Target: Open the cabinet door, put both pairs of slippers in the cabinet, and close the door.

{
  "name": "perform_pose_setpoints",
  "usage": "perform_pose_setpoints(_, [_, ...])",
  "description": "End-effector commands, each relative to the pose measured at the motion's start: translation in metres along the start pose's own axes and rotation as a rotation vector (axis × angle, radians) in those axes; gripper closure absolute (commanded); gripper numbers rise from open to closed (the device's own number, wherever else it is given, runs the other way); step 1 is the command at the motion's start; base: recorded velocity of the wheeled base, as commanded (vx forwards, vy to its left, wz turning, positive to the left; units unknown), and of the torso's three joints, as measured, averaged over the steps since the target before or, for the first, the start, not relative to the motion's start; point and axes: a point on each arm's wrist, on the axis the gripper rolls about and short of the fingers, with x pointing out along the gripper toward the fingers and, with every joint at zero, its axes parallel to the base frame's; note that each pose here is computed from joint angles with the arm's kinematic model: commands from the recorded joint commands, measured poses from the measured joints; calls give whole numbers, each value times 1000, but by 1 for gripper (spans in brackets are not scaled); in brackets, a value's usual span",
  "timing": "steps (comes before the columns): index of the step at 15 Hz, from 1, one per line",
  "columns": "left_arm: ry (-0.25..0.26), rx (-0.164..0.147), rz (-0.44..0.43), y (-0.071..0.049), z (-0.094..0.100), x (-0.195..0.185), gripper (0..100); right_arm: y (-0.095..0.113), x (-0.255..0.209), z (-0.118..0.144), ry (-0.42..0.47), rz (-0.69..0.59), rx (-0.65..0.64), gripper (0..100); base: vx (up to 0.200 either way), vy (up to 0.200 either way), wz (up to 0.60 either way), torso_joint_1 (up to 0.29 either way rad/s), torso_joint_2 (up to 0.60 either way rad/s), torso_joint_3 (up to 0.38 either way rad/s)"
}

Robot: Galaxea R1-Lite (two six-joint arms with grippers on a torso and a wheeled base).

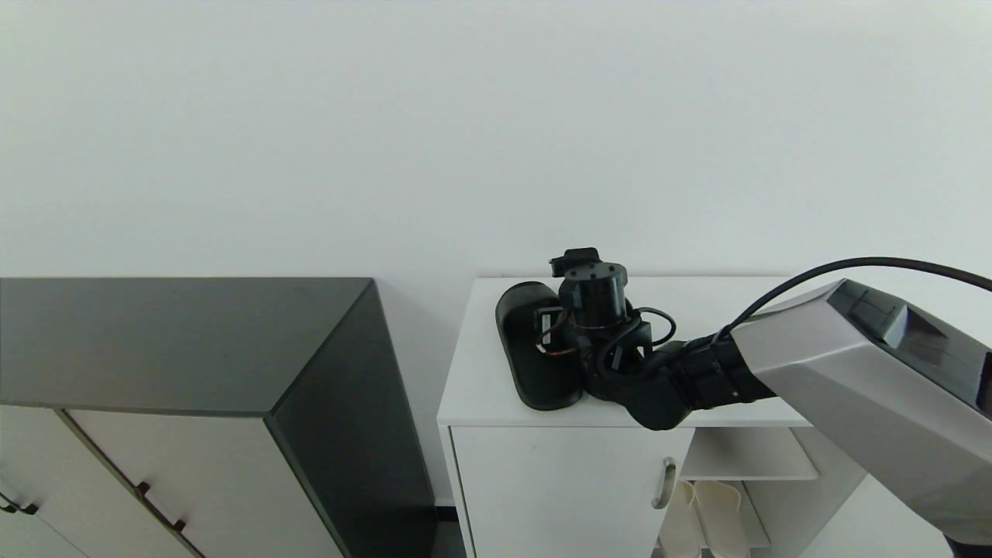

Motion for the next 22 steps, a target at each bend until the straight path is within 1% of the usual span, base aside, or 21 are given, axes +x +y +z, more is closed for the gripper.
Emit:
perform_pose_setpoints(1, [0, 0, 0, 0, 0, 0, 100, 3, 0, -3, 3, 4, -3, 100, 0, 0, 0, 0, 0, 0])
perform_pose_setpoints(4, [0, 0, 1, 0, 0, 0, 100, 4, -14, 14, -20, 19, 9, 100, 0, 0, 0, 0, 0, 0])
perform_pose_setpoints(7, [0, 3, 0, 0, 0, 0, 100, 7, -38, 25, -21, 49, -11, 100, 0, 0, 0, 0, 0, 0])
perform_pose_setpoints(11, [0, 1, 0, 0, 0, 0, 100, 7, -93, 25, 20, 124, -47, 100, 0, 0, 0, 0, 0, 0])
perform_pose_setpoints(12, [0, 1, 0, 0, 0, 0, 100, 3, -105, 22, 30, 152, -56, 100, 0, 0, 0, 0, 0, 0])
perform_pose_setpoints(13, [0, 0, 0, 0, 0, 0, 100, -9, -126, 15, 40, 189, -71, 100, 0, 0, 0, 0, 0, 0])
perform_pose_setpoints(14, [0, 0, 0, 0, 0, 0, 100, -19, -141, 14, 24, 226, -84, 100, 0, 0, 0, 0, 0, 0])
perform_pose_setpoints(15, [0, 0, 0, 0, 0, 0, 100, -24, -148, 14, 15, 242, -94, 100, 0, 0, 0, 0, 0, 0])
perform_pose_setpoints(17, [0, -2, 0, 0, 0, 0, 100, -27, -150, 10, 28, 234, -105, 100, 0, 0, 0, 0, 0, 0])
perform_pose_setpoints(19, [0, -2, 1, 0, 0, 0, 100, -29, -151, 5, 47, 231, -116, 100, 0, 0, 0, 0, 0, 0])
perform_pose_setpoints(22, [0, -3, 1, 0, 0, 0, 100, -29, -151, 6, 42, 230, -114, 100, 0, 0, 0, 0, 0, 0])
